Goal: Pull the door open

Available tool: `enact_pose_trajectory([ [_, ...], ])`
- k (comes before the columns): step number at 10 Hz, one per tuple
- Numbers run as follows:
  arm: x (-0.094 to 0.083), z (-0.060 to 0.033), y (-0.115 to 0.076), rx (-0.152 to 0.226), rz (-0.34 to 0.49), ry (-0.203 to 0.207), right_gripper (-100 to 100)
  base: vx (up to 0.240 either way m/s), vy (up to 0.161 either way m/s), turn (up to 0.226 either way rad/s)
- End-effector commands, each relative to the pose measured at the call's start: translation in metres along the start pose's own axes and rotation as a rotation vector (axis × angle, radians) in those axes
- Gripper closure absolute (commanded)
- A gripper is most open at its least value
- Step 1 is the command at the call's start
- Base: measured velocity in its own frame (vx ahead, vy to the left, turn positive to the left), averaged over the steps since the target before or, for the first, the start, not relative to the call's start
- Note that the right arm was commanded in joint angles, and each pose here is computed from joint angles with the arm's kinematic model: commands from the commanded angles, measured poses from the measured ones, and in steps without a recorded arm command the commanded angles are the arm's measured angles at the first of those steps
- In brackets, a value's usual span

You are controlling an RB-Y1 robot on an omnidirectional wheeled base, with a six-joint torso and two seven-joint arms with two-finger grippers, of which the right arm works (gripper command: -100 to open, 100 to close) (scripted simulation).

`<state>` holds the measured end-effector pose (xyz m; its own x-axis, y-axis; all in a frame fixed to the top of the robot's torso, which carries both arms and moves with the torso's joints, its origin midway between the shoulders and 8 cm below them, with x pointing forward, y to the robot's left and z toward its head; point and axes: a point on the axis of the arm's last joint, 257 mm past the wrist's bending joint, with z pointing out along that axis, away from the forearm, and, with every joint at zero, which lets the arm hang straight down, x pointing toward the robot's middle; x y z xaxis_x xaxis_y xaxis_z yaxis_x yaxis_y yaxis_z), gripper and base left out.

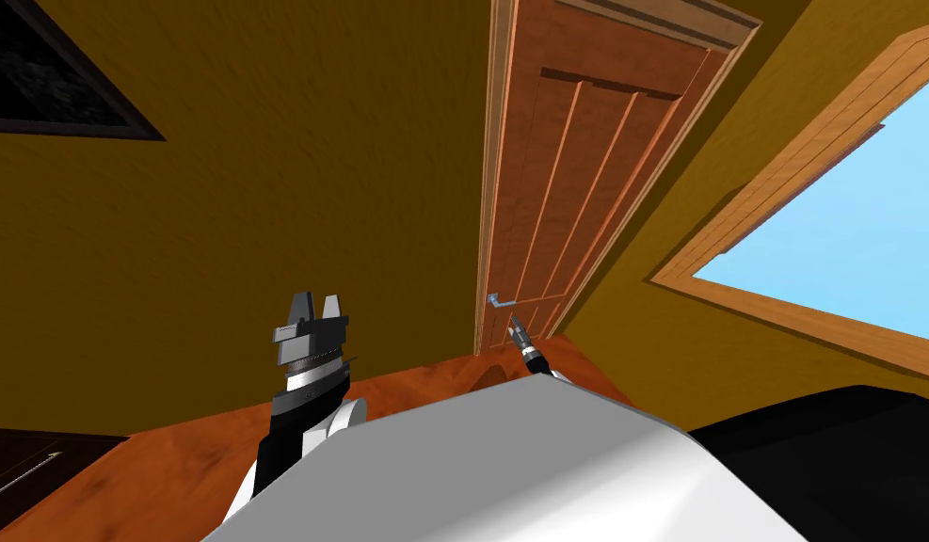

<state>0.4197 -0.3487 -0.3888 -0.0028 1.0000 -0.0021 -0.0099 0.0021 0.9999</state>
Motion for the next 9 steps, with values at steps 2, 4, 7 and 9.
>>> enact_pose_trajectory([
  [2, -0.002, -0.0001, -0.001, 0.001, 0.0, -0.004, -100, 0.0, -0.023, 0.026],
  [4, -0.023, 0.001, -0.002, 0.001, -0.002, -0.057, -100, 0.057, -0.007, 0.299],
  [7, -0.057, 0.0007, -0.003, 0.001, -0.003, -0.142, -100, 0.087, -0.039, 0.254],
  [9, -0.065, 0.0002, -0.003, 0.001, -0.003, -0.164, -100, 0.043, -0.017, 0.081],
])
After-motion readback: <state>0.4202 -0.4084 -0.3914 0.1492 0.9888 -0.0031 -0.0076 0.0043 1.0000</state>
